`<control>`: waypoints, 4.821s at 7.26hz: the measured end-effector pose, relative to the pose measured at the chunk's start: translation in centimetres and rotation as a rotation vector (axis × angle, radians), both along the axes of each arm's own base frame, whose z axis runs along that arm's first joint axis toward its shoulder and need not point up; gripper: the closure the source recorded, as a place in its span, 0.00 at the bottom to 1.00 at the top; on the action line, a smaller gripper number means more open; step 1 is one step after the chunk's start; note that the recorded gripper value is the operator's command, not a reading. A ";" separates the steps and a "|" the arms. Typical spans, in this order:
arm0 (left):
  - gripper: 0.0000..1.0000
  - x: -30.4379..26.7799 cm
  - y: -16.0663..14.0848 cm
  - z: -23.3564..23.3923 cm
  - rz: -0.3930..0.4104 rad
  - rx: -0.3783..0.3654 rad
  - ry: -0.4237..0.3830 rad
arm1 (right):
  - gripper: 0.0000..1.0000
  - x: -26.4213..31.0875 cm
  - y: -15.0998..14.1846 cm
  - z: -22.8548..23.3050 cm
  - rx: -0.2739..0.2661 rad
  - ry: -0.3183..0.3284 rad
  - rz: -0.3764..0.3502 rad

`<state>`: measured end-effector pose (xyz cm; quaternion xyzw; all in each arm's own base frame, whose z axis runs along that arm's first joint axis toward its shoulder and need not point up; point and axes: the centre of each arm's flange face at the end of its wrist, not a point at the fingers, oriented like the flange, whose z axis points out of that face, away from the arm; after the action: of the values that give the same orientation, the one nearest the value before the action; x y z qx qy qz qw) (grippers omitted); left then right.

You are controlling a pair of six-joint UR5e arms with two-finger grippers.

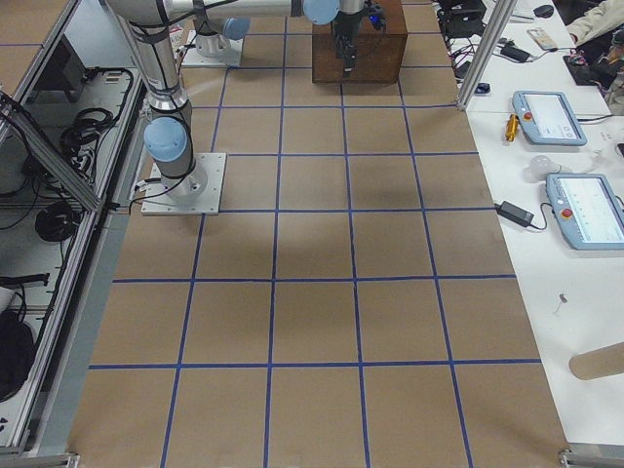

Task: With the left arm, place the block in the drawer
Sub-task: 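Move the left gripper down toward the yellow cube, then close the left gripper on the yellow cube, then lift the yellow cube and carry it over the open drawer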

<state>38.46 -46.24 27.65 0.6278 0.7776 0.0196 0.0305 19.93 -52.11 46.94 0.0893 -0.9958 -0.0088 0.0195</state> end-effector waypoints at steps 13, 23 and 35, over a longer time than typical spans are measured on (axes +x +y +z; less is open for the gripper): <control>0.00 0.3 -1.8 -8.8 -0.020 0.014 0.104 | 0.00 0.0 0.0 0.0 0.000 0.000 0.001; 0.46 -0.1 -2.2 -9.0 -0.027 -0.014 0.136 | 0.00 0.0 0.0 0.0 0.000 0.000 0.001; 0.52 -5.8 -4.4 3.2 -0.073 -0.054 0.073 | 0.00 0.0 0.0 0.0 0.000 0.000 0.000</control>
<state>32.63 -50.64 30.88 0.6551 0.7549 -0.0256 0.0198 19.93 -52.10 46.95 0.0893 -0.9958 -0.0088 0.0195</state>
